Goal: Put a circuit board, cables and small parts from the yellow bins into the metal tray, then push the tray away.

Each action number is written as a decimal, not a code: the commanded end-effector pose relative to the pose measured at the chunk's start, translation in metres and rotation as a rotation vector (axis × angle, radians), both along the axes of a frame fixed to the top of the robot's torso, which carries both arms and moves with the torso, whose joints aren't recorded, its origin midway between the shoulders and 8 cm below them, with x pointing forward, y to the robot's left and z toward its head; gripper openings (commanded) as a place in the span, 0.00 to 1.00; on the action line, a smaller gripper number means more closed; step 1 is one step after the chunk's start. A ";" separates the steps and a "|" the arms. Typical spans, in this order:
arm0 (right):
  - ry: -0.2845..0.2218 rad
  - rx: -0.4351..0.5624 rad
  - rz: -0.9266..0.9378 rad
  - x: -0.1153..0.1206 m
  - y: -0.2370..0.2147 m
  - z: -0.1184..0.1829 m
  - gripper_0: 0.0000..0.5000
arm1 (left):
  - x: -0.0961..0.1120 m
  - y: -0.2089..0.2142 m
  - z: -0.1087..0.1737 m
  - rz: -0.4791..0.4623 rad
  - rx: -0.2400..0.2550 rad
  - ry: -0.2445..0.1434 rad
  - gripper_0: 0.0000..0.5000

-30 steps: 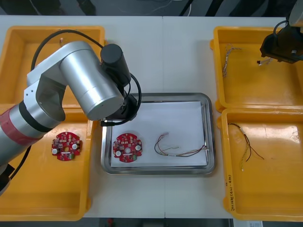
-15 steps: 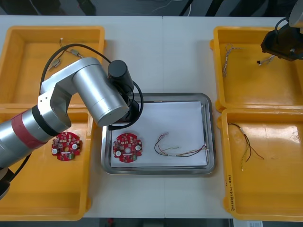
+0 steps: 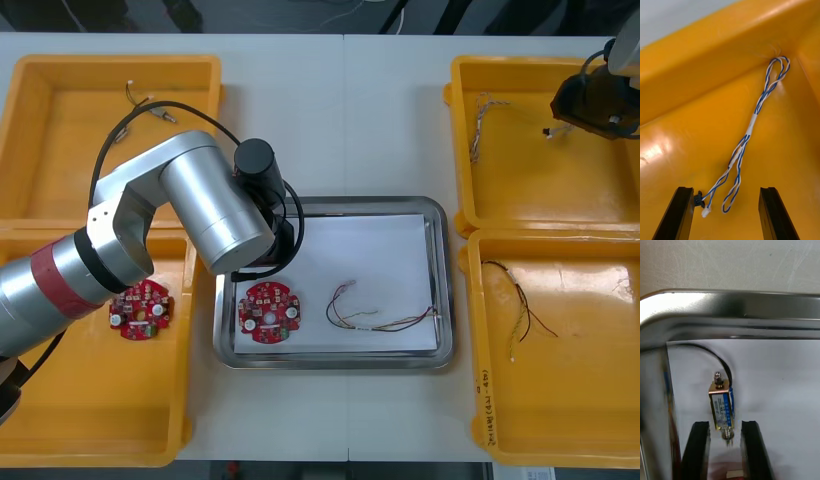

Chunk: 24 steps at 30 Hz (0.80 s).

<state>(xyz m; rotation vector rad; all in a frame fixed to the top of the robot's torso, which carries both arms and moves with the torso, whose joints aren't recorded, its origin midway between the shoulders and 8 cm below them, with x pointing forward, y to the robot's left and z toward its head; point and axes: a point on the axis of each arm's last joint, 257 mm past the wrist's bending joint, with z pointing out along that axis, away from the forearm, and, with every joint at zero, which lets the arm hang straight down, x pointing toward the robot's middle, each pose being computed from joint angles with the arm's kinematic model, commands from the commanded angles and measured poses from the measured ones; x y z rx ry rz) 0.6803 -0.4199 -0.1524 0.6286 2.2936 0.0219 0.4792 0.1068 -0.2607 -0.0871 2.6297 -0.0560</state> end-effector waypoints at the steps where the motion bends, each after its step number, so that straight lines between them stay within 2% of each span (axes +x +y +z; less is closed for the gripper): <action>1: -0.038 0.065 -0.048 0.002 -0.005 -0.001 1.00 | -0.007 -0.021 0.001 0.041 -0.069 -0.009 1.00; 9: -0.079 0.114 -0.052 0.010 0.008 -0.014 1.00 | -0.009 -0.029 0.008 0.049 -0.098 -0.022 1.00; 17: -0.078 0.127 -0.049 0.010 0.013 -0.016 1.00 | -0.017 -0.028 0.028 0.060 -0.102 -0.022 1.00; 19: -0.077 0.125 -0.047 0.010 0.013 -0.018 0.89 | -0.022 -0.028 0.035 0.059 -0.103 -0.015 1.00; 21: -0.075 0.121 -0.047 0.009 0.012 -0.022 0.84 | -0.025 -0.027 0.043 0.057 -0.104 -0.012 1.00; 22: -0.080 0.116 -0.046 0.010 0.011 -0.022 0.71 | -0.027 -0.026 0.049 0.059 -0.105 -0.012 1.00; 23: -0.078 0.115 -0.046 0.009 0.011 -0.025 0.53 | -0.028 -0.024 0.054 0.061 -0.106 -0.009 1.00; 24: -0.080 0.110 -0.048 0.009 0.009 -0.025 0.42 | -0.028 -0.024 0.057 0.062 -0.110 -0.011 1.00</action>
